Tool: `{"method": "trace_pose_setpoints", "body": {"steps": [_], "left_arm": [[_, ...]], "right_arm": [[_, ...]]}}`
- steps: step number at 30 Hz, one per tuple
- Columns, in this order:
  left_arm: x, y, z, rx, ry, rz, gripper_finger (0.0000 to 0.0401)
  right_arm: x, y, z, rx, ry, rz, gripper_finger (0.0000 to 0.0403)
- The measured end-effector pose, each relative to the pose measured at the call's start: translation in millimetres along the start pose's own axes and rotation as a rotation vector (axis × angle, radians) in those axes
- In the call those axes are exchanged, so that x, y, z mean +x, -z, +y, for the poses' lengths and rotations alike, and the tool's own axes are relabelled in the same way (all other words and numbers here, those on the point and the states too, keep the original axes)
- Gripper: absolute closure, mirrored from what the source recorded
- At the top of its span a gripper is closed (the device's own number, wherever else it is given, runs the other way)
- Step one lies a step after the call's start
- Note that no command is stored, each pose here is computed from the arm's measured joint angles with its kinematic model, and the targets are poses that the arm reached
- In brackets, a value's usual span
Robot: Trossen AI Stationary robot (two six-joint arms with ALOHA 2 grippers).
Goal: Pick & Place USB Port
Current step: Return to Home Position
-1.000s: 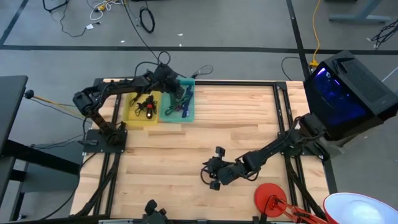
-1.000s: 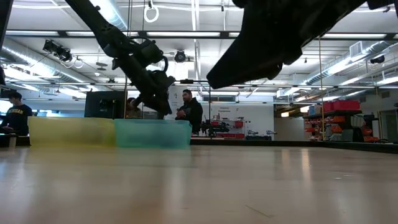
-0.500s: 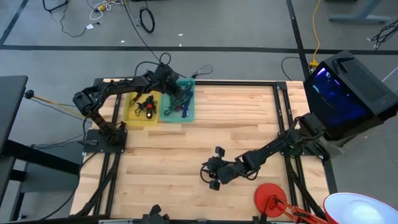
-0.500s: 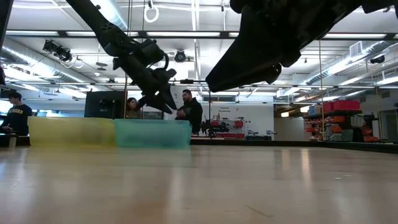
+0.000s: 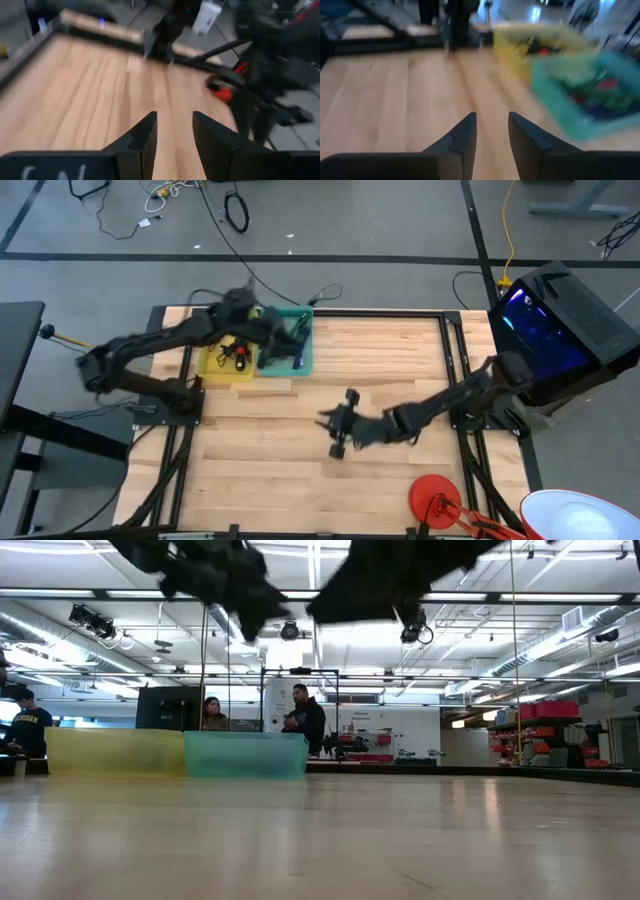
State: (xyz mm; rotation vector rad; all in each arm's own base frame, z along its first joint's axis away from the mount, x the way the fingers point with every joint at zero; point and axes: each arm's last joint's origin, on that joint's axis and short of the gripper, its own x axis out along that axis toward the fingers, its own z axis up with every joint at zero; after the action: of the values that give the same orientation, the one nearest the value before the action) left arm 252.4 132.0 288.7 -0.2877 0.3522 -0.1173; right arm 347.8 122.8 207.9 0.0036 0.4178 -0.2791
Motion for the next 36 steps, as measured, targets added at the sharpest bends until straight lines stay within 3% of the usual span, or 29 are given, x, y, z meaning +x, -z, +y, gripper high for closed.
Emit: {"method": "trace_pose_setpoints", "body": {"steps": [5, 9, 13, 17, 25, 31, 36], "left_arm": [[-51, 8, -44, 0.098, -0.031, -0.115, 0.0273], [-83, 34, -70, 0.126, -0.023, -0.195, 0.0273], [-100, 65, -87, 0.138, -0.054, -0.258, 0.0273], [-111, 94, -98, 0.135, -0.010, -0.308, 0.0273], [-107, 156, -92, 0.064, 0.002, -0.333, 0.0273], [-103, 174, -89, 0.092, 0.015, -0.357, 0.0273], [-99, 183, -86, 0.116, 0.005, -0.338, 0.0273]], "right_arm": [[-21, -41, -39, -0.060, 0.024, -0.125, 0.0289], [-41, -44, -74, -0.054, 0.020, -0.192, 0.0289], [-57, -20, -111, 0.022, 0.001, -0.248, 0.0290], [-70, 17, -138, 0.097, -0.006, -0.306, 0.0296], [-102, 78, -167, 0.214, -0.032, -0.515, 0.0307], [-110, 113, -173, 0.260, -0.022, -0.478, 0.0312], [-108, 114, -177, 0.220, 0.041, -0.456, 0.0312]]}}
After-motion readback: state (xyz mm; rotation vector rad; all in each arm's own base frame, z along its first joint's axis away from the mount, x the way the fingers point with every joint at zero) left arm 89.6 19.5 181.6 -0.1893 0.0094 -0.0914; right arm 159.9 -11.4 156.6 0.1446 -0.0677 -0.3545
